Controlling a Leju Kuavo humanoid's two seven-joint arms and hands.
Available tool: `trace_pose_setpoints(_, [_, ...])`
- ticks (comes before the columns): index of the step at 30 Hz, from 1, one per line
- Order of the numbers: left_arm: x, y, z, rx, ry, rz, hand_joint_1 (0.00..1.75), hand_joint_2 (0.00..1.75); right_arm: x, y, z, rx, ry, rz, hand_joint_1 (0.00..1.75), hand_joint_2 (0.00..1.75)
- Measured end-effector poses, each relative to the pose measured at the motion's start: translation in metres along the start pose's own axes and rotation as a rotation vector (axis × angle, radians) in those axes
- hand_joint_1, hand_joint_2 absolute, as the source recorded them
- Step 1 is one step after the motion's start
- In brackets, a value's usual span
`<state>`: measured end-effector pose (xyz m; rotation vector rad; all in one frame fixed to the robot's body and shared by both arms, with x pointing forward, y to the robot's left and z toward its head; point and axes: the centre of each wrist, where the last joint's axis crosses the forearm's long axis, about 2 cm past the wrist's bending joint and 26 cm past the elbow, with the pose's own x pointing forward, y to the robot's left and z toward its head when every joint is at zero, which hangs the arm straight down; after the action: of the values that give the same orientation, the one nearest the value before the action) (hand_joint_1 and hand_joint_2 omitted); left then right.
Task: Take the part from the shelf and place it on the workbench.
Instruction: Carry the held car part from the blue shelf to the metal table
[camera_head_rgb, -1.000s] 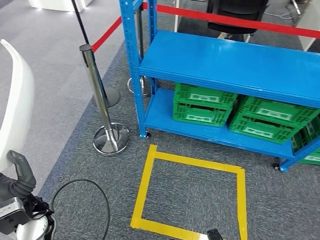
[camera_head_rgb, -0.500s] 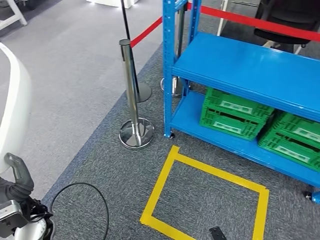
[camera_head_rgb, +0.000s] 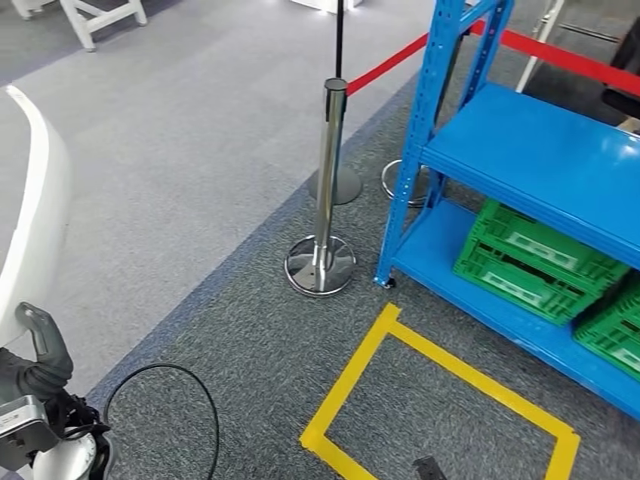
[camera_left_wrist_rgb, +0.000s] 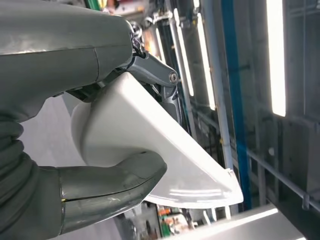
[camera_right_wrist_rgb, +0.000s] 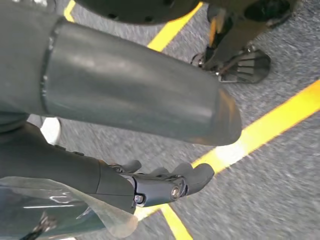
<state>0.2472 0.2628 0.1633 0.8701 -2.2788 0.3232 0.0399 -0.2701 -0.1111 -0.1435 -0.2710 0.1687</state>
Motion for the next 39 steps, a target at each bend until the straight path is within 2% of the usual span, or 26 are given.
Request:
trace_pose_setpoints(34, [-0.0004, 0.0012, 0.0048, -0.014, 0.019, 0.008, 1.75, 1.75, -0.0004, -0.0005, -0.0001, 0.013, -0.009, 0.003, 0.00, 0.00])
trace_pose_setpoints(39, [-0.0005, 0.0015, 0.0058, -0.018, 0.049, 0.015, 1.75, 1.75, -0.0009, -0.0007, -0.0001, 0.014, -0.011, 0.005, 0.00, 0.00])
